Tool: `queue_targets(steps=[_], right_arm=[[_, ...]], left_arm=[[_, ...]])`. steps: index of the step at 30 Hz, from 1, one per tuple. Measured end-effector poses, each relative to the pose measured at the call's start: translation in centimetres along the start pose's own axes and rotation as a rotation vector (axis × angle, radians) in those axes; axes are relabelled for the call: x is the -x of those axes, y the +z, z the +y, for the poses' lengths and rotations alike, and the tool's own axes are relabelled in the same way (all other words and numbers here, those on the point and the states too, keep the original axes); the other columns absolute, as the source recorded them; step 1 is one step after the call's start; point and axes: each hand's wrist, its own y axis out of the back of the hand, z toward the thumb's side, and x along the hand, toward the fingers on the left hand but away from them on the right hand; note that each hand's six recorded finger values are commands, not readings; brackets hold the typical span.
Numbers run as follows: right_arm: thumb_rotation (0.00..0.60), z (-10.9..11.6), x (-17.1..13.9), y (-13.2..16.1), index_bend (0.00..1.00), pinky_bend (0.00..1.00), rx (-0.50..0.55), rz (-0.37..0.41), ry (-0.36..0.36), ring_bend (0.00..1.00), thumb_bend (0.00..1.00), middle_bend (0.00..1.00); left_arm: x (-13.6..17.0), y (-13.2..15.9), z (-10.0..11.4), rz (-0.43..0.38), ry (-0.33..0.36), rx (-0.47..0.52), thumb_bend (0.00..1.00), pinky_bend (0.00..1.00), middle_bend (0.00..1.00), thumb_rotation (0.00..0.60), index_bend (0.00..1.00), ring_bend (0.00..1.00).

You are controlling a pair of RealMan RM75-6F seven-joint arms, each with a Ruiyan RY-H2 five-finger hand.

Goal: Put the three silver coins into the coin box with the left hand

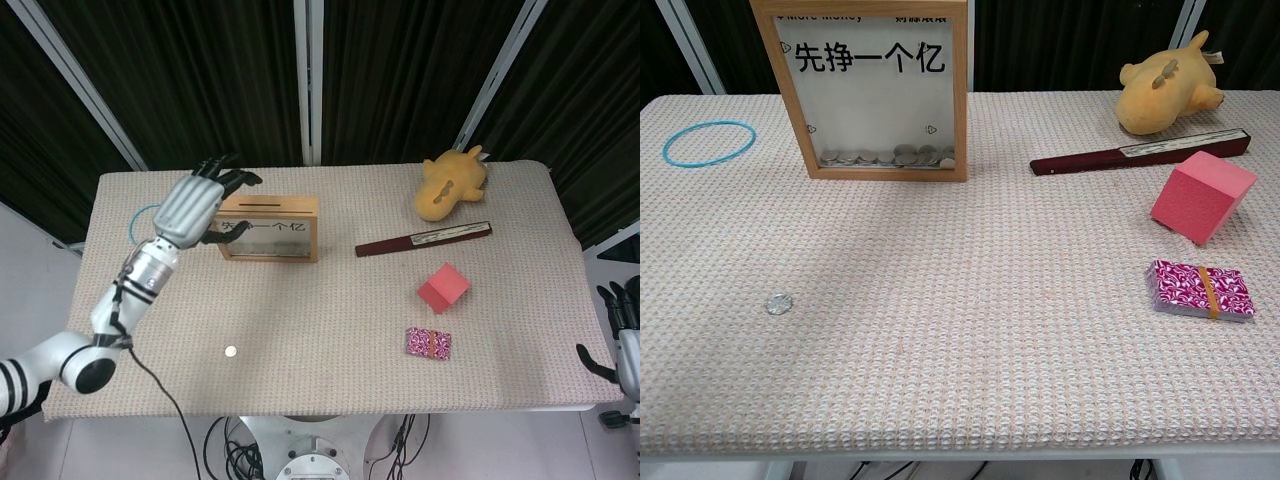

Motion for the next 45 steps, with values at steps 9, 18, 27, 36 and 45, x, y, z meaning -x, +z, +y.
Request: queue_targets(steps=[9,18,27,36,45], right_arm=[[0.6,-0.5,0.3,1.6,0.0,0.0,-0.009,0.046,0.007,0.0,0.22,0.0],[0.6,0.2,-0.4,3.0,0.0,0.0,-0.016,0.082,-0.022,0.0,0.22,0.0],[0.6,0.8,-0.8,2.6,0.0,0.0,-0.019,0.065,-0.031,0.0,0.22,0.0],[0.6,0.8,-0.8,2.6,0.0,0.0,-0.016,0.064,-0.03,0.0,0.22,0.0],[0.6,0.8,-0.7,2.5,0.0,0.0,-0.013,0.064,-0.035,0.0,0.22,0.0]], left_arm=[[13.4,-4.0,-1.0,0.034,0.167,-0.317,0.0,0.08,0.25,0.6,0.26,0.05],[21.0,-8.9,-9.5,0.14,0.061,-0.441,0.0,0.08,0.22,0.6,0.27,0.05],[22.9,-7.7,-16.8,0.085,-0.04,-0.324,0.0,0.08,0.21,0.6,0.27,0.04],[23.2,-6.9,-19.7,0.047,-0.096,-0.264,0.0,0.08,0.2,0.6,0.3,0.04],[22.9,-5.5,-22.1,0.025,-0.119,-0.176,0.0,0.08,0.2,0.6,0.32,0.04]])
